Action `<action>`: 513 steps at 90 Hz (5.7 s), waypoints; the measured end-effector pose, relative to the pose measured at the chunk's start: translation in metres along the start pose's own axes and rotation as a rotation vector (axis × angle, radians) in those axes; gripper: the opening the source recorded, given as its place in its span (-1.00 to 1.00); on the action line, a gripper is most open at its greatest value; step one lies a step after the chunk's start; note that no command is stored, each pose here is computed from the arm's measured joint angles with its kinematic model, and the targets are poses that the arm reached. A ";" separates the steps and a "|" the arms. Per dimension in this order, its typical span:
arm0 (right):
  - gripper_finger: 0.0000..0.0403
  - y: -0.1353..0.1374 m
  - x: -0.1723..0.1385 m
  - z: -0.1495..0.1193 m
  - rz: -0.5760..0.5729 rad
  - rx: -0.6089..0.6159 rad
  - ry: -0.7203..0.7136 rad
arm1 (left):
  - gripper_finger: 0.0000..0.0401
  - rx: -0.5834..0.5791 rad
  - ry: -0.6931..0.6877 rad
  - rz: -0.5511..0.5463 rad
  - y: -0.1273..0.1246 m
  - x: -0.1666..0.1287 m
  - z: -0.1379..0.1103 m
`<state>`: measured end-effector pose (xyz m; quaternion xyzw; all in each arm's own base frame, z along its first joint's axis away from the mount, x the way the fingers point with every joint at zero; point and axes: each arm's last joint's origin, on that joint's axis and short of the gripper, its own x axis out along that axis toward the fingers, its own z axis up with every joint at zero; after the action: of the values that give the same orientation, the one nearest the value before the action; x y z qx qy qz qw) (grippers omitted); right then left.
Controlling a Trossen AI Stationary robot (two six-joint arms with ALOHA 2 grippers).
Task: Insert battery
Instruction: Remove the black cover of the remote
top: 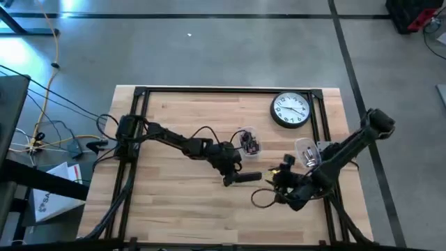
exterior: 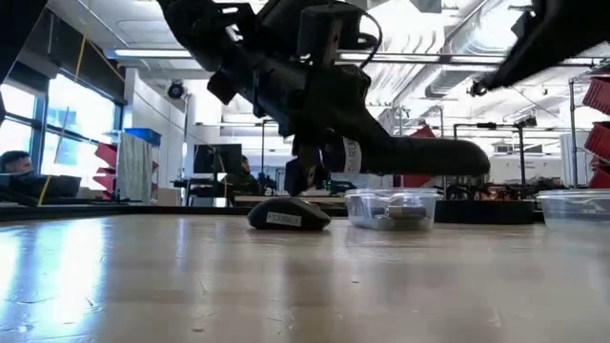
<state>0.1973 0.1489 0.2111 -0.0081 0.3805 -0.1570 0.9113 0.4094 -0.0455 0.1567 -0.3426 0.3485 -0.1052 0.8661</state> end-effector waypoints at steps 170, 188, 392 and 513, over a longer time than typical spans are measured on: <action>-0.15 0.011 0.066 -0.020 0.123 -0.136 -0.198 | -0.74 0.727 -0.052 0.755 -0.108 -0.028 -0.055; -0.15 0.008 0.085 -0.020 0.145 -0.161 -0.155 | -0.74 0.696 -0.254 0.670 -0.124 -0.060 -0.060; -0.14 0.118 0.155 0.037 0.133 -0.225 -0.264 | -0.71 0.144 0.032 0.671 -0.043 -0.053 -0.178; 0.13 0.068 0.195 0.068 0.095 -0.135 -0.236 | -0.24 0.211 0.024 0.659 -0.038 -0.050 -0.169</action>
<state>0.3929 0.1498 0.1158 -0.0697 0.2802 -0.0857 0.9536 0.2610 -0.1406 0.1205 -0.1191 0.4379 0.1408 0.8799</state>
